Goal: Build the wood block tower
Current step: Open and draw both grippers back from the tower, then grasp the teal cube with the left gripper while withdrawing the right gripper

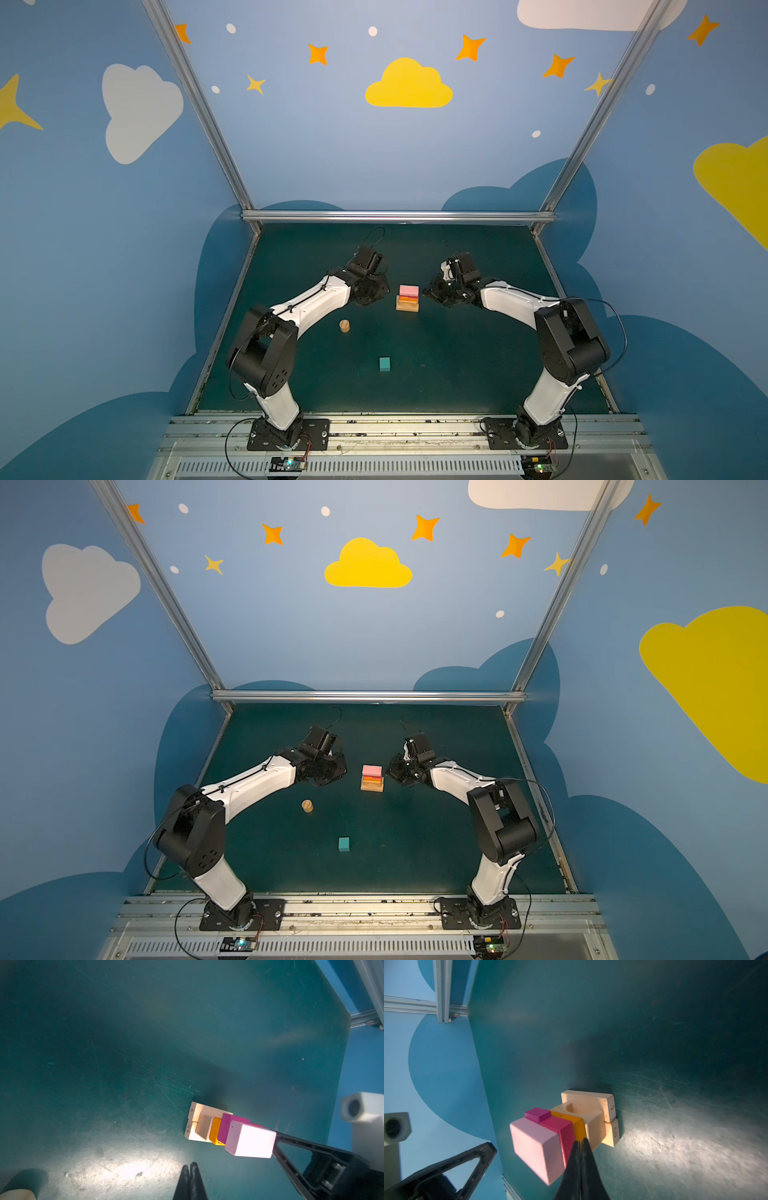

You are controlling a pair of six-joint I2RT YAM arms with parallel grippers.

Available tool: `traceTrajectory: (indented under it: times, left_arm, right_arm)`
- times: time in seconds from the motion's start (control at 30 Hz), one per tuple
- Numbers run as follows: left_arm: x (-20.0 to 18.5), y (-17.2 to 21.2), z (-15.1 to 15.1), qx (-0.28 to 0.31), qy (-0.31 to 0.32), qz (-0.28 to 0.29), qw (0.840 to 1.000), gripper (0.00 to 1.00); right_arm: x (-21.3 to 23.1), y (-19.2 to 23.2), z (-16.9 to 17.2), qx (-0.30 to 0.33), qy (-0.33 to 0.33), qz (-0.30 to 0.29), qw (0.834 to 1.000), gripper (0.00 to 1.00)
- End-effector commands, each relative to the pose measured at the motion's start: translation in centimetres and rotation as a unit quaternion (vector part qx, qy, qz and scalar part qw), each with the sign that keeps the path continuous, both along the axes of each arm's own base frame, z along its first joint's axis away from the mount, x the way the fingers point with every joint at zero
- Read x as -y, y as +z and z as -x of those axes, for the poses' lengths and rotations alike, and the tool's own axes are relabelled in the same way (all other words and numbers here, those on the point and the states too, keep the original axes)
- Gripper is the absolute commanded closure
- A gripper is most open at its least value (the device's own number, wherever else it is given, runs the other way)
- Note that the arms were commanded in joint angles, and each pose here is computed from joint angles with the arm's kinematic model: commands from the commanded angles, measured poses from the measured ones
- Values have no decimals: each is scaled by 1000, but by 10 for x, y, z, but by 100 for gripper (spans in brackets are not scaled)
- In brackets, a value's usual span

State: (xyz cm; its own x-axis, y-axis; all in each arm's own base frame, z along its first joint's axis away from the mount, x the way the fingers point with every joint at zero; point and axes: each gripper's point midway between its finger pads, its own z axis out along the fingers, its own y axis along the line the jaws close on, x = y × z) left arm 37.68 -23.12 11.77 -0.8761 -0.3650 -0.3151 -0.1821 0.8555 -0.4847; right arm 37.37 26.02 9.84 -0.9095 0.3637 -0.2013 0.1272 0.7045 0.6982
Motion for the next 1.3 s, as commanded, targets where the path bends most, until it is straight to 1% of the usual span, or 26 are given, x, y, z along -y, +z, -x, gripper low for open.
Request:
traceTrajectory:
  times: [0.0,0.13,0.23,0.37,0.5,0.57,0.63,0.7,0.77,0.8,0.83,0.9,0.93,1.0,1.03,1.13,1.2,1.27]
  left_arm:
    - [-2,8,-4,6,-6,-13,1000,96]
    - [-5,16,1,5,-17,-23,1000,96]
    - [-11,26,12,5,-34,-46,998,96]
    - [-25,42,36,2,-63,-101,993,93]
    - [-37,50,71,-14,-95,-165,982,86]
    - [-37,51,88,-24,-110,-178,978,77]
    - [-33,49,108,-39,-131,-181,974,66]
    - [-32,44,125,-55,-143,-190,970,59]
    - [-33,38,140,-69,-144,-202,966,54]
    - [-33,35,147,-75,-143,-206,965,48]
    - [-32,32,154,-81,-143,-208,964,41]
    - [-28,26,163,-85,-141,-205,965,36]
    - [-26,24,167,-86,-141,-201,966,35]
    - [-22,20,172,-86,-138,-197,967,31]
    - [-20,18,174,-87,-137,-195,967,31]
    - [-17,9,180,-93,-138,-200,966,30]
    - [-17,4,182,-100,-138,-215,962,30]
    - [-17,-1,185,-107,-142,-231,957,29]
  right_arm:
    - [10,11,5,14,-4,9,1000,100]
    - [15,18,10,20,-5,12,1000,100]
    - [20,22,16,26,-6,18,999,100]
    - [29,28,26,34,-7,30,999,100]
    - [39,36,36,43,-9,41,998,100]
    - [43,39,41,46,-10,47,998,100]
    - [47,41,46,48,-9,52,997,100]
    - [51,42,51,49,-11,56,997,100]
    - [55,43,56,52,-14,57,997,100]
    - [57,44,59,54,-16,58,997,100]
    - [60,44,62,56,-18,59,996,96]
    - [66,45,67,59,-24,64,996,93]
    - [69,45,70,61,-26,66,996,89]
    - [74,45,75,64,-31,71,995,76]
    - [77,46,78,65,-34,73,995,67]
    - [83,46,84,65,-36,76,994,50]
    - [86,45,87,66,-39,77,994,41]
    - [88,45,90,67,-43,75,994,36]
